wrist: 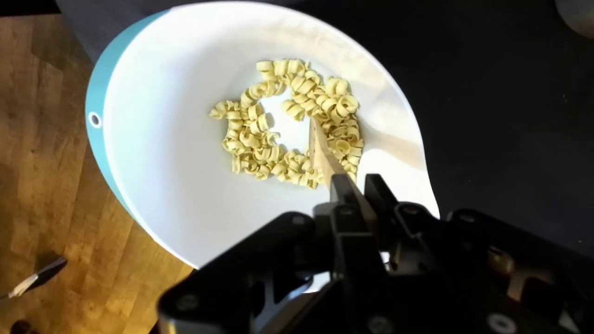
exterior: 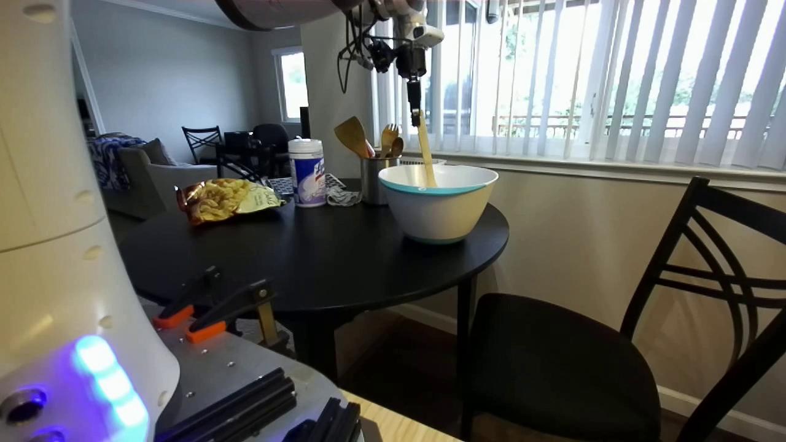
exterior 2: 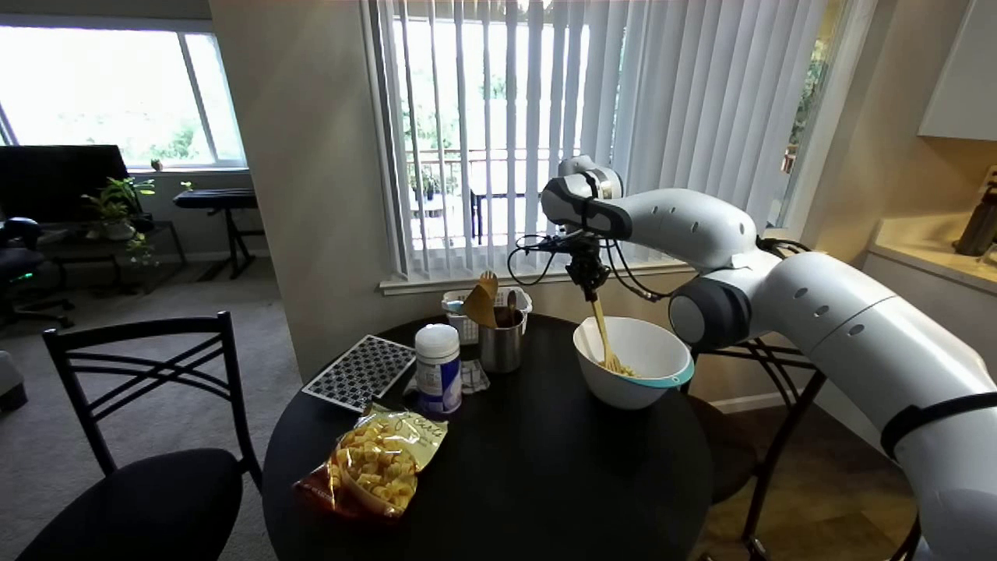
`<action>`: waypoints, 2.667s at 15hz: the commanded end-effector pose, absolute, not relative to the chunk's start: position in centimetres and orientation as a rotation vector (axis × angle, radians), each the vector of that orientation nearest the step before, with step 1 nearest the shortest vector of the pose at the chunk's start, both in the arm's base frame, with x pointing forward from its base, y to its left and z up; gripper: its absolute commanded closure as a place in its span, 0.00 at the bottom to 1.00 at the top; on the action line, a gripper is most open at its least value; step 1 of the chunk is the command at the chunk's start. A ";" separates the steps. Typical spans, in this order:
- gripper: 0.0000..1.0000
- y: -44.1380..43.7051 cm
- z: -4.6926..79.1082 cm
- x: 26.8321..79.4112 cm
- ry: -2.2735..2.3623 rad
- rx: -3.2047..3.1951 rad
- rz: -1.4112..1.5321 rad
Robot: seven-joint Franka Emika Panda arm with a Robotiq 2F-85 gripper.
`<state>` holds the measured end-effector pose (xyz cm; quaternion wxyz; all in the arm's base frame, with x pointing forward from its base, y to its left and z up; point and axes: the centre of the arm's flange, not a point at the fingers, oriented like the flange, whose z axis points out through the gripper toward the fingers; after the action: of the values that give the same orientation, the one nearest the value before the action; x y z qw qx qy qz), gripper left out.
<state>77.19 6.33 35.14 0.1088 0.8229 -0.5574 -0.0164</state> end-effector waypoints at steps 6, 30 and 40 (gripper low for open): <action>0.97 -0.5 33.1 72.0 -2.113 2.310 -0.106; 0.97 -4.5 36.3 71.6 -2.274 2.094 0.071; 0.97 -2.3 35.2 73.6 -1.802 2.573 -0.166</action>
<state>78.31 -5.00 36.48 0.0082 0.7765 -0.6292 -0.0330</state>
